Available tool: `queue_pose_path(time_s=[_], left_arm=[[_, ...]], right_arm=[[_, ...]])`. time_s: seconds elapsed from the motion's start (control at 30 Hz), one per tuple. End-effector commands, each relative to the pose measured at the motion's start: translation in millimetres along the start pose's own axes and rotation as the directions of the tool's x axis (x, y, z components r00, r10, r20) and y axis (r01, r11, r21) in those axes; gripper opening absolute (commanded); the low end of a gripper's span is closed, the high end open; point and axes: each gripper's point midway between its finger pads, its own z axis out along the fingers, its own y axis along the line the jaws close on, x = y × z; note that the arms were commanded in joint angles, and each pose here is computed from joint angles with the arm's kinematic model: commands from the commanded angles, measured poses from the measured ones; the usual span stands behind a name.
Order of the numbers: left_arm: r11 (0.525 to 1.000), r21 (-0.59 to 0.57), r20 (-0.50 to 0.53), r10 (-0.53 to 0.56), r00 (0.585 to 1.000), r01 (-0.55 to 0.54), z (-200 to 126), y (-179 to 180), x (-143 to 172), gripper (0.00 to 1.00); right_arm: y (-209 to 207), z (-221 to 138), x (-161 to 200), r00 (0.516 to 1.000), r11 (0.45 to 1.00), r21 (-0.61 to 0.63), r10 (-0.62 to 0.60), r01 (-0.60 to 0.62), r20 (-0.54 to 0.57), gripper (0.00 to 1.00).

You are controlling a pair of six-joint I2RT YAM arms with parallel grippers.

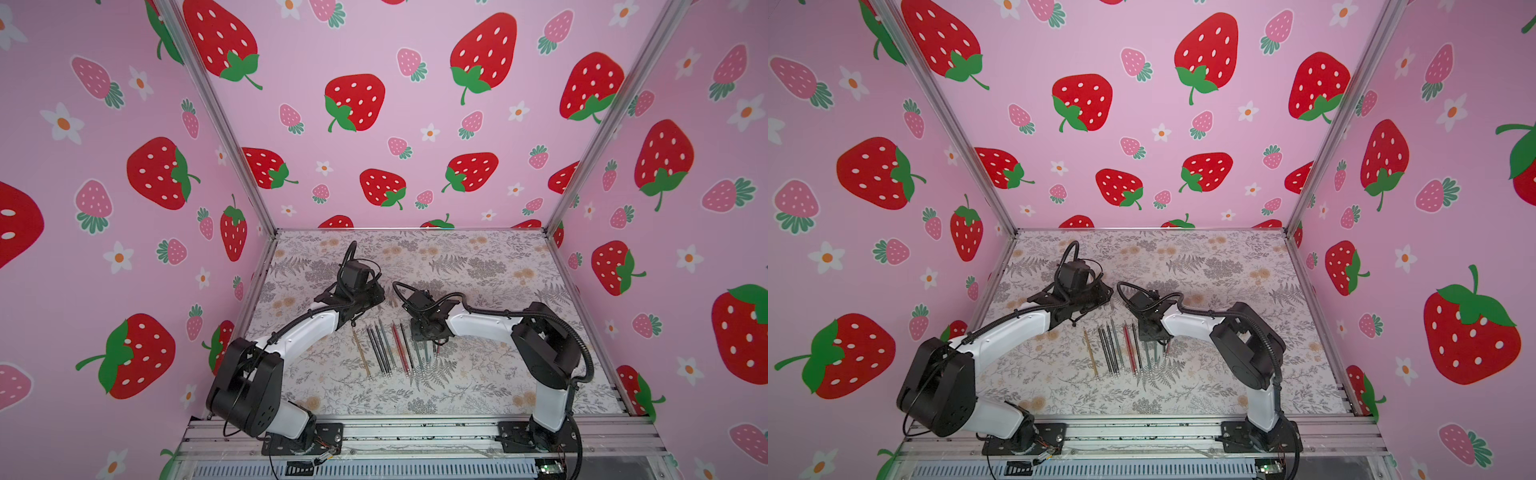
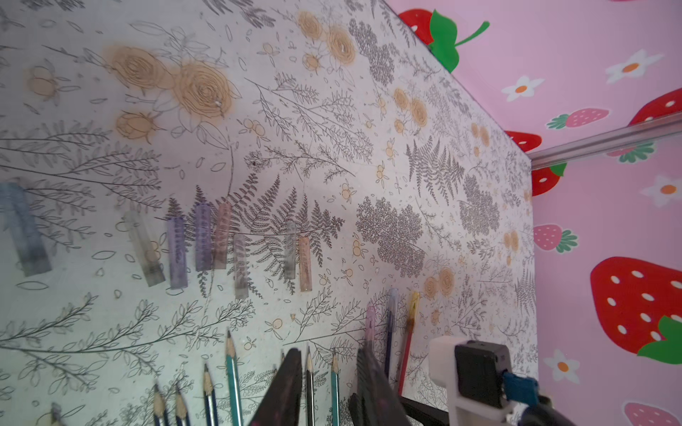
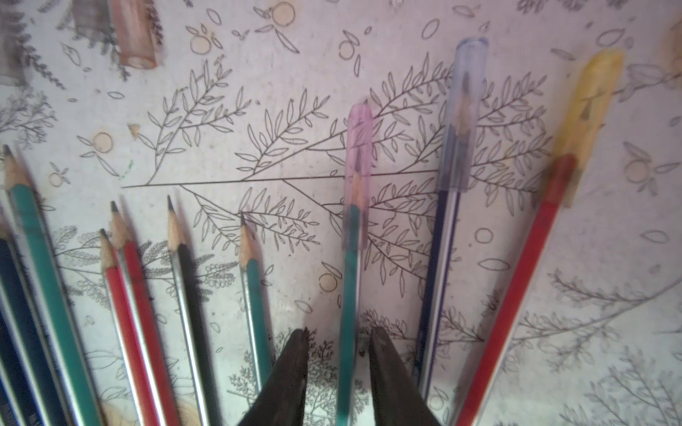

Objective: Remove the protective cover of the pencils
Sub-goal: Pick up the pencil from the center of the board.

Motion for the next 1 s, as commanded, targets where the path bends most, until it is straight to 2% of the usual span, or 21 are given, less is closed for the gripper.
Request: queue_pose_path(time_s=[0.0,0.2,0.37,0.5,0.67,0.97], left_arm=[[0.998,0.018,0.11,-0.054,0.993,0.052,-20,5,-16,0.33],[0.997,0.004,0.181,-0.072,0.981,0.072,-45,21,-24,0.36],[0.997,0.05,0.21,-0.074,0.975,0.065,-54,22,-27,0.41],[0.993,0.105,0.146,-0.071,0.987,0.056,-53,14,-22,0.43],[0.982,0.178,0.069,-0.072,0.995,0.059,-41,6,-10,0.44],[0.967,0.236,-0.054,-0.083,0.995,0.093,-9,1,8,0.44]], right_arm=[[-25,22,39,0.99,0.995,0.096,-0.004,0.018,-0.142,0.29],[-24,22,41,0.99,0.995,0.099,-0.003,0.017,-0.143,0.16],[-20,22,39,0.99,0.996,0.083,-0.01,0.022,-0.14,0.06],[-8,15,29,0.994,0.999,0.03,-0.029,0.033,-0.108,0.0],[7,-10,7,0.998,0.997,-0.039,-0.063,0.062,-0.018,0.0],[22,-54,-17,0.986,0.984,-0.138,-0.09,0.11,0.144,0.0]])
